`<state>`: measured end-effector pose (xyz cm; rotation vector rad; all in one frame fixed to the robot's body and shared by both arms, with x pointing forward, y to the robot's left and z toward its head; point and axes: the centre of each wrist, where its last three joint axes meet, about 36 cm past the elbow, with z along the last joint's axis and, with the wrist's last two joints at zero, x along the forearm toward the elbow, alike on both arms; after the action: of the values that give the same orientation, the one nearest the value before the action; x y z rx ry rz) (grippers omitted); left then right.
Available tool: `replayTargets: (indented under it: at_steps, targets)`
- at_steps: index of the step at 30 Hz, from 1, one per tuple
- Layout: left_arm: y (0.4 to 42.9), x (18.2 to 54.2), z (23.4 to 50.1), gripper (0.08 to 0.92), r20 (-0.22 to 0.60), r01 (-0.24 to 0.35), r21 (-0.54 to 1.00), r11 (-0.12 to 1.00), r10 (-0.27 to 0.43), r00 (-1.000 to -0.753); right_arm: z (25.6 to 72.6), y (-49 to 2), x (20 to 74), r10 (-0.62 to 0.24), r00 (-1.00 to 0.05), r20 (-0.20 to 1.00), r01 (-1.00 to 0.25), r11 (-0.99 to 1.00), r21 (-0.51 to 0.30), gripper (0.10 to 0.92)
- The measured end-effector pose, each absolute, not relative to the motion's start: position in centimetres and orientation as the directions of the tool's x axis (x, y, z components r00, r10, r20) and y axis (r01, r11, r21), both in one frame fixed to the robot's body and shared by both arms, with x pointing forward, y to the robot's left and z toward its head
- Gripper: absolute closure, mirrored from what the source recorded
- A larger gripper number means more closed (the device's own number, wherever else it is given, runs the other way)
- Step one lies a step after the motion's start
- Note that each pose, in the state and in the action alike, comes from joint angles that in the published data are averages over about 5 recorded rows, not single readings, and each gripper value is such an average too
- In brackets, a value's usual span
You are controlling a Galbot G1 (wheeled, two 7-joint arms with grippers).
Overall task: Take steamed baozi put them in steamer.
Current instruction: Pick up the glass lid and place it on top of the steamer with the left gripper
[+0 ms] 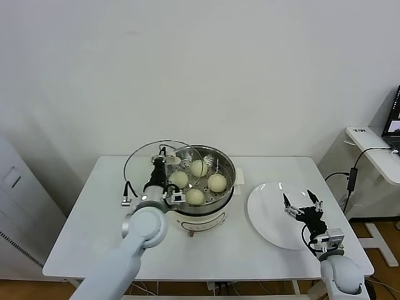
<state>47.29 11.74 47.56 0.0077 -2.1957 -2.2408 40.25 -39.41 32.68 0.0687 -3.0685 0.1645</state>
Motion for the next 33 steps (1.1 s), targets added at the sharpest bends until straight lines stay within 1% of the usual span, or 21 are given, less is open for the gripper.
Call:
replayTargets:
  at_steps: [5,11,22,33]
  targets:
    - [10.3,47.8,47.5,0.884,-0.007,-0.006,1.0,-0.018,-0.016,-1.0,32.5,-39.3,40.2,-0.041,-0.997,0.072,-0.048,0.993,-0.106,0.2]
    - [8.5,48.1,47.2,0.884,-0.005,-0.005,1.0,-0.012,-0.009,-1.0,32.3,-39.3,40.2,-0.039,-0.996,0.075,-0.047,0.993,-0.104,0.2]
    - [5.7,48.0,46.6,0.884,-0.005,-0.005,1.0,0.004,0.025,-1.0,32.0,-39.3,40.3,-0.036,-0.996,0.081,-0.044,0.994,-0.102,0.2]
    - [4.2,47.8,45.9,0.884,-0.008,-0.008,1.0,0.002,0.062,-0.998,31.6,-39.3,40.3,-0.036,-0.995,0.088,-0.045,0.994,-0.101,0.2]
